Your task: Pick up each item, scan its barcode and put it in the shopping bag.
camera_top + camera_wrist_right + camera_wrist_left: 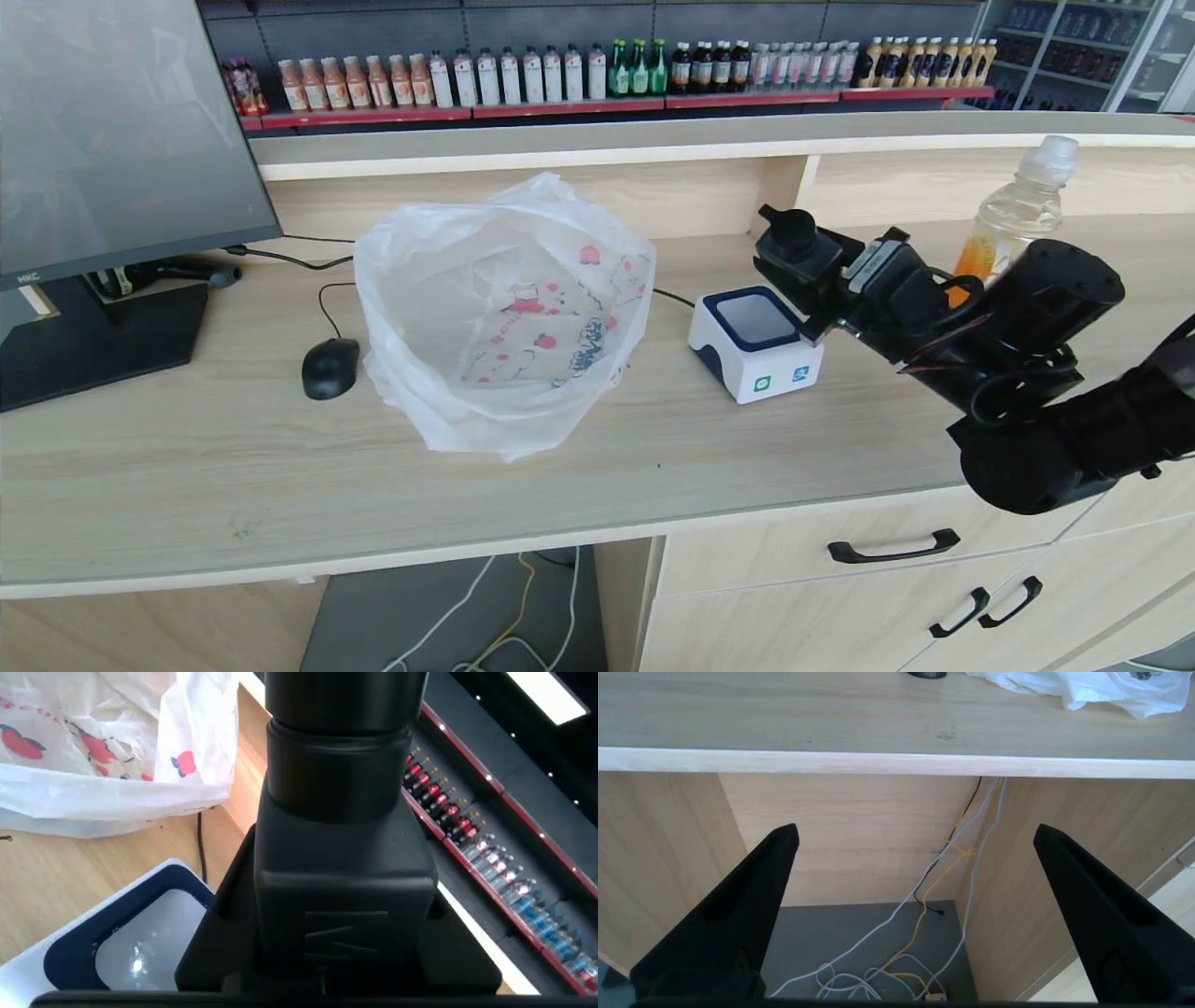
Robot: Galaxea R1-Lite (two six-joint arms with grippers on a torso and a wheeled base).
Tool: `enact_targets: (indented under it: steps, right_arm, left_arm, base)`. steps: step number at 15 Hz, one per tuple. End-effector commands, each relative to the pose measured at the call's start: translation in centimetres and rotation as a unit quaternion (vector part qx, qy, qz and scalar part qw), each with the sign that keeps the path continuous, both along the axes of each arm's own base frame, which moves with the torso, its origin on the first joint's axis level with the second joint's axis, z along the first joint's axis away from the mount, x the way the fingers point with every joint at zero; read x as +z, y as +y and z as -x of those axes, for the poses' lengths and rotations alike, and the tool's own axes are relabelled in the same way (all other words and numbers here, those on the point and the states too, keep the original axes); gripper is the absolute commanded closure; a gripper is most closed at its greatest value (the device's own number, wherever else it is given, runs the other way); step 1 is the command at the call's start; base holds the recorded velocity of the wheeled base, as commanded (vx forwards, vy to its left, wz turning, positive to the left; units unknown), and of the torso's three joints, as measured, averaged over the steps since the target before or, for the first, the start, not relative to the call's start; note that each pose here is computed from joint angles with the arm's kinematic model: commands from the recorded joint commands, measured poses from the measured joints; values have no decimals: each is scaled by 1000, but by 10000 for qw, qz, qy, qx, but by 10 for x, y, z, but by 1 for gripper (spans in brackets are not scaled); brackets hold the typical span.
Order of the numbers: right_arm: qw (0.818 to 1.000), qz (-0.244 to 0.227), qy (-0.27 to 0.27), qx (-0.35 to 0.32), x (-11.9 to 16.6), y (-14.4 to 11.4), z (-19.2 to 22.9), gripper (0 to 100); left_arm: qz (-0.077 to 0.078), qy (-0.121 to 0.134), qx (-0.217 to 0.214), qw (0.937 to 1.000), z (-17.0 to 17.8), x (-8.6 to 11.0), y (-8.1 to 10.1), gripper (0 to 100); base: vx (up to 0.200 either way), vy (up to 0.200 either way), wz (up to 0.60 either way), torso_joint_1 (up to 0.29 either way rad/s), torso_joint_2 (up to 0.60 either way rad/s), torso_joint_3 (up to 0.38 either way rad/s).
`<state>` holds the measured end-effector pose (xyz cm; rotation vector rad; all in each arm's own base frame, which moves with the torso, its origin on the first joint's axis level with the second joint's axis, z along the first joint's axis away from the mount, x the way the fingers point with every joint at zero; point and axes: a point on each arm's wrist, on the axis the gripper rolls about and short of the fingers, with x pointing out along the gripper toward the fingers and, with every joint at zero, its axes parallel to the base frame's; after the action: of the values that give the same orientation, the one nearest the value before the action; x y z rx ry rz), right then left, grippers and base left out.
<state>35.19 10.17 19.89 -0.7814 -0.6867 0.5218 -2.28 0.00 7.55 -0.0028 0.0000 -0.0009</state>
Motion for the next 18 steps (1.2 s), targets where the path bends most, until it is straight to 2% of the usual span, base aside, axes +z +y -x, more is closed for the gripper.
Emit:
enact_targets:
  steps: [1, 5, 10, 18]
  right_arm:
    - [9998, 157, 56, 126, -10, 2, -5, 100]
    - [9980, 410, -203, 447, -7, 6, -6, 100]
    - [9944, 712, -235, 738, -21, 9, -10, 100]
    - [9941, 761, -282, 716, -21, 7, -11, 100]
  left_arm:
    - [2, 0, 4, 10000, 0, 0, 0, 0]
    - [2, 0, 4, 10000, 0, 0, 0, 0]
    - [2, 0, -3, 10000, 0, 0, 0, 0]
    - [2, 0, -3, 10000, 0, 0, 0, 0]
  base:
    - [0, 0, 0, 0, 0, 0]
    - [0, 0, 0, 0, 0, 0]
    - [0, 0, 0, 0, 0, 0]
    - [0, 0, 0, 0, 0, 0]
